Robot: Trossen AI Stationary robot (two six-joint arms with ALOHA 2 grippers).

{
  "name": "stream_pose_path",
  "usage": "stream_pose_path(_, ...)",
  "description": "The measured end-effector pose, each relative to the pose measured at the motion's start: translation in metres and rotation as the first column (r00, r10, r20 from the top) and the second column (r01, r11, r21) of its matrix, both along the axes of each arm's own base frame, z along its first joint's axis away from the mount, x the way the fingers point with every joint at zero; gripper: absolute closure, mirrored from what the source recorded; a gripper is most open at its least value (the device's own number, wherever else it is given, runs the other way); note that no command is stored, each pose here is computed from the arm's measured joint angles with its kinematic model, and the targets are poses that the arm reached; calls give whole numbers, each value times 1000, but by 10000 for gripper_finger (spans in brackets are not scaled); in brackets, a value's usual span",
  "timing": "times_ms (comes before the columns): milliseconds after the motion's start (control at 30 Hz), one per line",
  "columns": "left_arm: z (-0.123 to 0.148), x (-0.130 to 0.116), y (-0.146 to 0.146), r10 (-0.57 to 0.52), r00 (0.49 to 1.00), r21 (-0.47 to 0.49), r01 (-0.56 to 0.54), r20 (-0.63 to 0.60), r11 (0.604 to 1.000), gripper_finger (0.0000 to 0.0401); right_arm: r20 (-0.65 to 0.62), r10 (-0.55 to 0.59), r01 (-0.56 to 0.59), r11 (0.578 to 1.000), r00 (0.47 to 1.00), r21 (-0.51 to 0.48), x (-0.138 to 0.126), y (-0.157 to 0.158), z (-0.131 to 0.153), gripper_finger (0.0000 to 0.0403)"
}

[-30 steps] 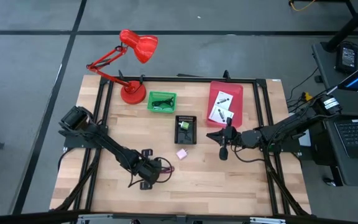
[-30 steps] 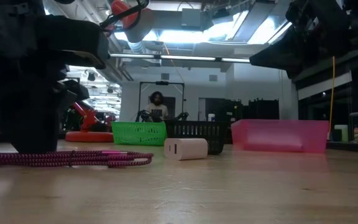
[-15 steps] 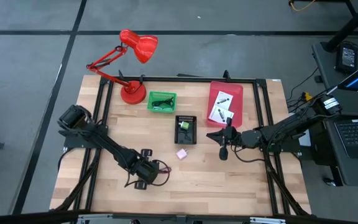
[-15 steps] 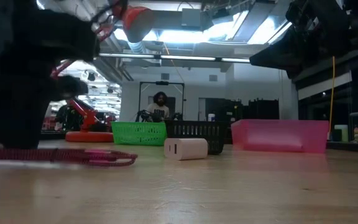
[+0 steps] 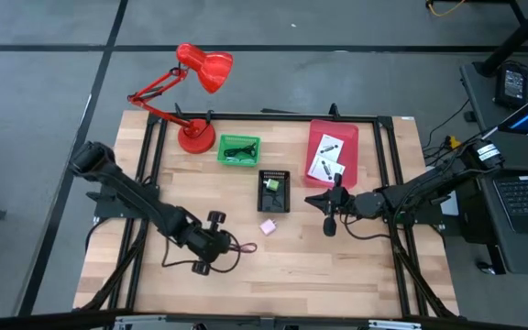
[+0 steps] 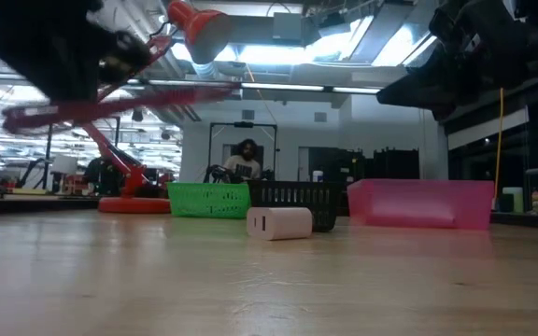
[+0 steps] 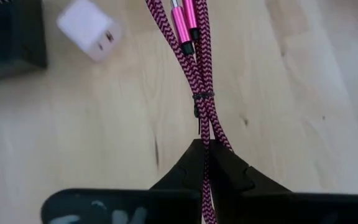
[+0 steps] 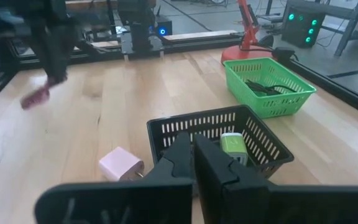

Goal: Pick and place items into bin
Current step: Put the pink charger cable into the green bin

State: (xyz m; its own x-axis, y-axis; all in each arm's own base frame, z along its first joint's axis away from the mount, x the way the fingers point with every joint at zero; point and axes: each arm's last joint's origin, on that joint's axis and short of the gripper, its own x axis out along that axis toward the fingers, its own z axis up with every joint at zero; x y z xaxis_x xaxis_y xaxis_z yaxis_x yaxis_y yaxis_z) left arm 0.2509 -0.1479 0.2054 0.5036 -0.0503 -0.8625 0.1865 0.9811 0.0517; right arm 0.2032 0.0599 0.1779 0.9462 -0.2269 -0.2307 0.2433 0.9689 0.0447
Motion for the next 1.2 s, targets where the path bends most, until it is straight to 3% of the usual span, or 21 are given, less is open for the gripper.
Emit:
stream_pose_path(367,33,-8,10,-82,986,41,77,142,996,397,-7,0,0,1000,1000,-2,0,0,-1,400)
stream_pose_path(633,12,-4,20,-135,970,-8,139,200,990,397,-11,-1,1,1000,1000,-1,0,0,-1,400)
stream_pose_path(767,3,-10,36,-93,970,-17,100,225,995,397,-11,3,-3,1000,1000,3,0,0,-1,400)
stream_pose_path(933,5,-20,56,-53,939,-65,80,339,995,397,-22,4,-5,1000,1000,-4,0,0,-3,400)
stream_pose_path(1200,-6,-41,85,15,920,-68,13,391,998,397,-49,2,-2,1000,999,-17,3,0,-9,400)
